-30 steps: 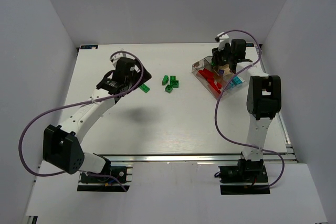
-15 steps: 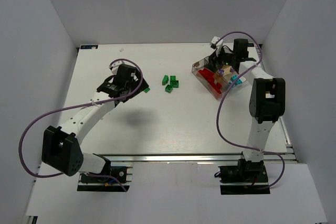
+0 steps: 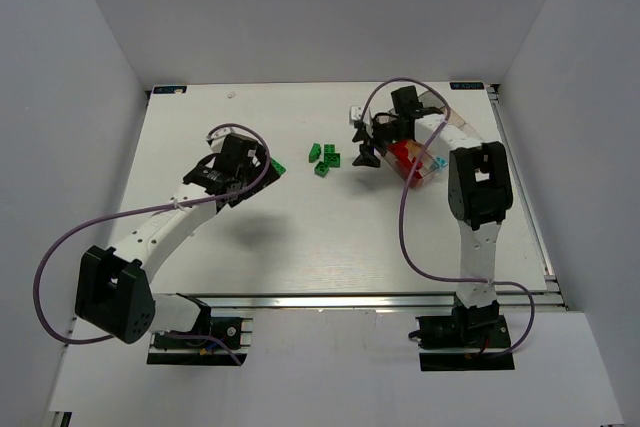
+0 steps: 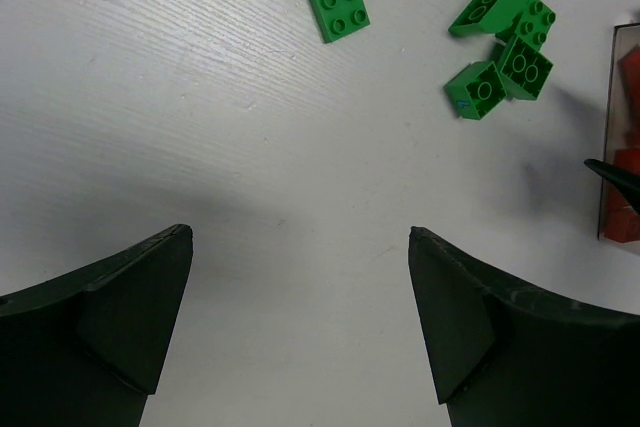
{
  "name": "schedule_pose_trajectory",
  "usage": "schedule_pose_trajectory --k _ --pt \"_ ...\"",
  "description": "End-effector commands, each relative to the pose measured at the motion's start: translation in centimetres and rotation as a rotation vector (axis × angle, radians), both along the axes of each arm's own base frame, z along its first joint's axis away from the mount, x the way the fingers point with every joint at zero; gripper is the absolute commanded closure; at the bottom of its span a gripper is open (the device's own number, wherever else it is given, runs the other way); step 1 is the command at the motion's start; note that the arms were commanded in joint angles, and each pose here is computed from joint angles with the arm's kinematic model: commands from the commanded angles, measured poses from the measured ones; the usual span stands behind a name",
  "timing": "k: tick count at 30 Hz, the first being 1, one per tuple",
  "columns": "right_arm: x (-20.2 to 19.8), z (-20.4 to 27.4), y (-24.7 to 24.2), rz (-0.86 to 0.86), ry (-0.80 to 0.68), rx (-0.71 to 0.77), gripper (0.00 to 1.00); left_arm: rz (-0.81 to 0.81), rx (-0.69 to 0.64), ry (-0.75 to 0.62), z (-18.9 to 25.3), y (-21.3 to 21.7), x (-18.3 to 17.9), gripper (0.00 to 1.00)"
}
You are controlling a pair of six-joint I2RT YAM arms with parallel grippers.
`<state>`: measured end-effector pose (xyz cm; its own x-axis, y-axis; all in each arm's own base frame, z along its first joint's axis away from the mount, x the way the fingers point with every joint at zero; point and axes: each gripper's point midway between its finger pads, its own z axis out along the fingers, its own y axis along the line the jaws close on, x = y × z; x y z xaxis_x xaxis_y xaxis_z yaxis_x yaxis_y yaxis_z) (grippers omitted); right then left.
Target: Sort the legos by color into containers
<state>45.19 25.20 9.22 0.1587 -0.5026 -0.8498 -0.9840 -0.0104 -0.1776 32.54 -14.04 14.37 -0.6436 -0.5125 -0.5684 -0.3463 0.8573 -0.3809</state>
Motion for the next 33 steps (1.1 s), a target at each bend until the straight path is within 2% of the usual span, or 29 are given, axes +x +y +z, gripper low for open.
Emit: schedule_pose_trajectory --k 1,9,18,21,24,25,28,31,33 --pt "0.7 -1.3 0.4 -0.026 -0.001 -0.049 0.22 0.014 -0.007 -0.04 1.3 0.6 -0.5 0.02" --pt "1.4 -4.2 3.1 -0.063 0.021 -0.109 0.22 0.027 -0.009 -0.028 0.7 1.0 -1.1 0.02" --pt "2.3 -4.7 5.4 -0.059 -0.003 -0.121 0.25 0.029 -0.007 -0.015 0.2 0.9 -1.1 0.02" --pt "2.3 -4.9 5.5 -0.054 -0.005 -0.124 0.31 0.025 -0.011 -0.008 0.0 0.7 -1.0 0.02" --pt "2.2 -5.2 5.2 -0.043 -0.004 -0.131 0.48 0.02 -0.011 0.001 -0.4 0.5 -0.9 0.02" --pt "2.0 -5.2 5.2 -0.033 -0.009 -0.131 0.58 0.019 -0.011 0.009 -0.7 0.5 -0.9 0.02" --pt "1.1 -4.7 4.8 -0.01 -0.01 -0.126 0.73 0.014 -0.009 0.012 -1.2 0.3 -0.6 0.02" --pt "0.0 -3.2 4.2 0.007 -0.031 -0.102 0.8 0.013 0.008 0.022 -2.1 0.1 0.1 0.02" --pt "-0.4 -0.6 3.6 -0.004 -0.035 -0.058 0.81 0.012 0.019 0.011 -2.2 -0.1 1.0 0.02"
